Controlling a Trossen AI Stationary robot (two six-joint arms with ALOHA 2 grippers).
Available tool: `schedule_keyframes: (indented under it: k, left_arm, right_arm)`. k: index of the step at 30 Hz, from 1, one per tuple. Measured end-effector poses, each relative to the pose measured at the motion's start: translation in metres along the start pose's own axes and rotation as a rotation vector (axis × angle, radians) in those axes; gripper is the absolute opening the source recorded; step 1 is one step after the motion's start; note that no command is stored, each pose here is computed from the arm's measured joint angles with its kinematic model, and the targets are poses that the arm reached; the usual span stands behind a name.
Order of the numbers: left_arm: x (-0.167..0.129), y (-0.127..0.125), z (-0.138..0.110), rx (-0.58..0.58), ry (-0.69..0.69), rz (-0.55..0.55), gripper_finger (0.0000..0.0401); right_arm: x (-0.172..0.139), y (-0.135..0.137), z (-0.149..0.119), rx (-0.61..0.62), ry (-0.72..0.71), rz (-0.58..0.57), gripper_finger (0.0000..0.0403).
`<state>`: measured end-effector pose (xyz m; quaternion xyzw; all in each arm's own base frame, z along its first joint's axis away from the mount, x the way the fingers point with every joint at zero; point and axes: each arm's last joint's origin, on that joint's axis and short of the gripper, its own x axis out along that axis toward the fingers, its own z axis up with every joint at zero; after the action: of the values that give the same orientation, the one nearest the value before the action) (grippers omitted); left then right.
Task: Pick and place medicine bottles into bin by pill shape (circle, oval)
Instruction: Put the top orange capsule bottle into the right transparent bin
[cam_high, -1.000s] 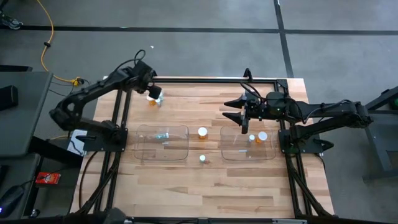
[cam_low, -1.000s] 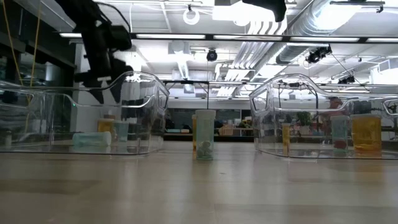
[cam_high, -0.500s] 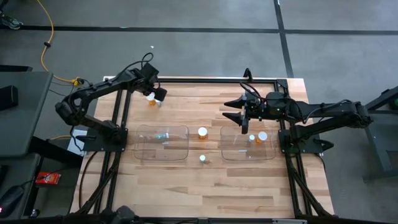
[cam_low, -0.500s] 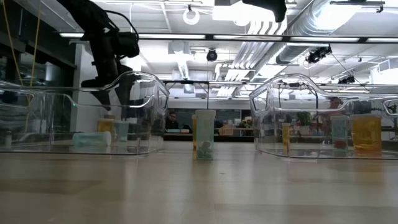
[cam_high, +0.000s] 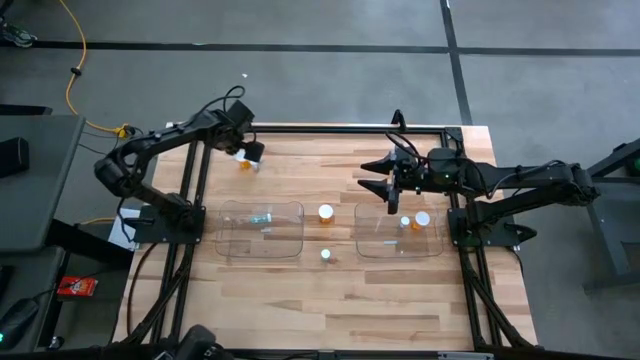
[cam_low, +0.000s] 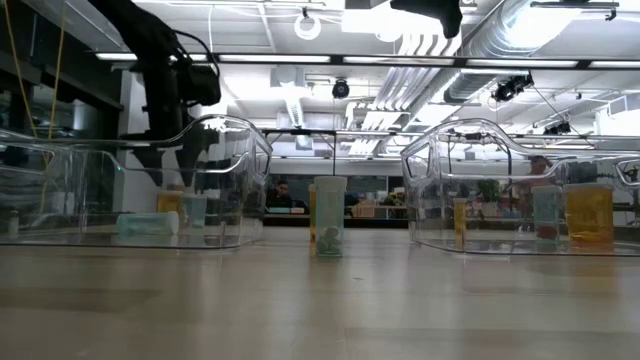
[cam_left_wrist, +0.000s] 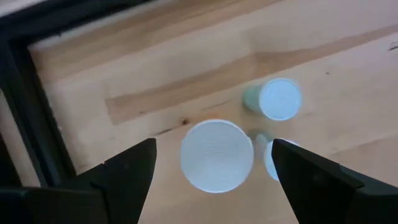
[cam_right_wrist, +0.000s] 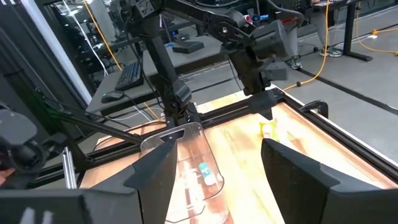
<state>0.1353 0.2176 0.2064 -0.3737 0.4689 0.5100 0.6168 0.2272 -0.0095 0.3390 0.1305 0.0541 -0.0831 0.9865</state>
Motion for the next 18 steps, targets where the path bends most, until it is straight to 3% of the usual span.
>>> schedule_keyframes:
  k: [8,18]
  left_arm:
    - [0.016,-0.002,-0.001,-0.025,0.084,0.012,0.031]
    - [0.018,-0.003,0.0,-0.032,0.085,0.013,0.0297]
  right_arm:
    - [0.0,0.0,0.0,0.0,-0.001,-0.002,0.0226]
    - [0.0,0.0,0.0,0.0,-0.001,-0.001,0.0226]
